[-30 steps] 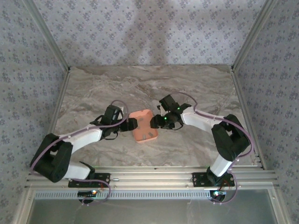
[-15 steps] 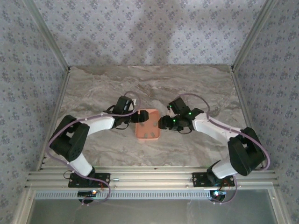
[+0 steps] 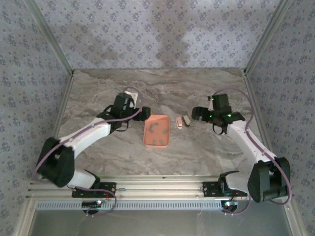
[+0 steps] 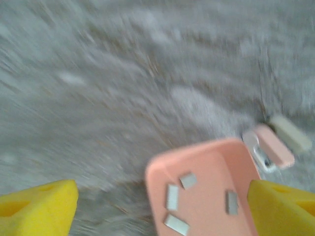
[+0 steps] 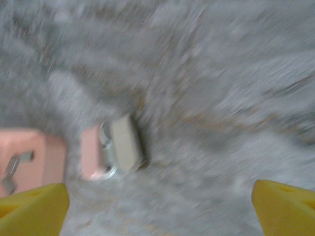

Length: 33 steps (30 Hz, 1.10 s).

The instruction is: Load the staples into the stapler

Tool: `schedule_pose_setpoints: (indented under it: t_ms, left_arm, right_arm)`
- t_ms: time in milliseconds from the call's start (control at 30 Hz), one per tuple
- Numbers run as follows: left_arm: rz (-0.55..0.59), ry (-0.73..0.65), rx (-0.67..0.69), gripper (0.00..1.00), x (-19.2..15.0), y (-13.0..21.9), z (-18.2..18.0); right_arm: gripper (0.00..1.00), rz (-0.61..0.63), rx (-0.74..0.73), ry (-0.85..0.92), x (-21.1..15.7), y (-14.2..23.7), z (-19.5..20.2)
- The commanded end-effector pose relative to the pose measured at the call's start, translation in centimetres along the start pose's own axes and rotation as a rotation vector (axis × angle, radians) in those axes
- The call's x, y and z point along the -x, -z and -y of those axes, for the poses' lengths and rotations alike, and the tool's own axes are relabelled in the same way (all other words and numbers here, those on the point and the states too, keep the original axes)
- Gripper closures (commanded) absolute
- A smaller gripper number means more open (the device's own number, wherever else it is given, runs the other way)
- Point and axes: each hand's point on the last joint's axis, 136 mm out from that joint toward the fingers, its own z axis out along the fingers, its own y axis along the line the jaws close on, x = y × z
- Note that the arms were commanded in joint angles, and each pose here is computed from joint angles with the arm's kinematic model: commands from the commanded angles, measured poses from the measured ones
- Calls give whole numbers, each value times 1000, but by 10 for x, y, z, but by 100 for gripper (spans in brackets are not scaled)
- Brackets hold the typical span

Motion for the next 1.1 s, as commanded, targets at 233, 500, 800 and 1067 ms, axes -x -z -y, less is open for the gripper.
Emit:
schedule_pose_setpoints:
  t_ms: [233, 500, 800, 1067]
  left_arm:
    - [344, -122, 511, 1, 36, 99, -106]
    - [439, -94, 684, 1, -12, 124, -167]
    - [540, 38, 627, 2, -58, 117, -220]
    - [441, -18, 594, 2, -37, 66, -233]
  right_arm:
    - [0, 423, -235, 117, 39, 22, 80]
    - [0, 504, -236, 96, 10, -1, 109]
    - [0, 511, -145, 170, 14, -43, 99]
    - [0, 481, -138, 187, 7, -74, 102]
